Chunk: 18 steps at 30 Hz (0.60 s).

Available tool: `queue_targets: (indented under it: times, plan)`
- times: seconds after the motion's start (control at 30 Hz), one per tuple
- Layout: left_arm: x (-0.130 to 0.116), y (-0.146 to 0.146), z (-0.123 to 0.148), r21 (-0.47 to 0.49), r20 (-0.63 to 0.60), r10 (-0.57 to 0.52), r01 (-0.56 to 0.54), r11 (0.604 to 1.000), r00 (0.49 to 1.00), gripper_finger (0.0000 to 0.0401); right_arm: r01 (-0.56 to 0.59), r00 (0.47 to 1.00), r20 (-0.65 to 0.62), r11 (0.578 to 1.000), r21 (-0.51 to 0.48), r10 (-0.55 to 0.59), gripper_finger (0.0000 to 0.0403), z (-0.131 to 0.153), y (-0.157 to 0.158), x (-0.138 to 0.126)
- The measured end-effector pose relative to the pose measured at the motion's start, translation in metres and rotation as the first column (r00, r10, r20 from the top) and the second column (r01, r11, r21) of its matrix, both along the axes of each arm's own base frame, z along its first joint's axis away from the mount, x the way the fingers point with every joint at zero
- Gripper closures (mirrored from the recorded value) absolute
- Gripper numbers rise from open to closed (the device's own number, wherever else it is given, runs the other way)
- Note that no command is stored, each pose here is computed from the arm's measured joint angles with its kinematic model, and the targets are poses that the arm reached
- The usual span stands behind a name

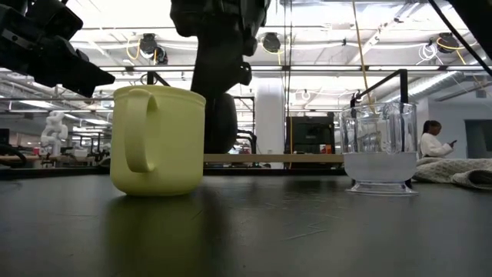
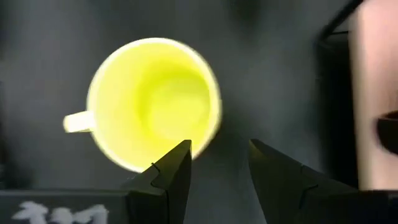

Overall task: Stack small to large cups/mugs on shelf
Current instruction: Put the yellow mug on the shelf

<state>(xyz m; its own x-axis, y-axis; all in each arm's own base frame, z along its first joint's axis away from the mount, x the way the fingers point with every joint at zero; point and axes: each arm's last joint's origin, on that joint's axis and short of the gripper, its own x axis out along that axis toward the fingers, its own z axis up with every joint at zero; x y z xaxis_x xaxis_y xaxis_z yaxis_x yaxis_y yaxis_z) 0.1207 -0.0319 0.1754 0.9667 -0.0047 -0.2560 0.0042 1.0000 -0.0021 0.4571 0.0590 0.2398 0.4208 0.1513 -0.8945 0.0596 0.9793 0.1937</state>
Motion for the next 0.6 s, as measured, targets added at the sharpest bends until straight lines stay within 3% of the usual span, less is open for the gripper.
queue_targets:
  times: [0.6]
  plan:
    - [-0.0002, 0.0000, -0.0008, 0.025, -0.008, -0.007, 0.008, 1.000, 1.000, 0.0400, 0.031, 0.999, -0.012, 0.999, 0.011, -0.030, 0.0255, -0.0083, 0.0000, 0.0036]
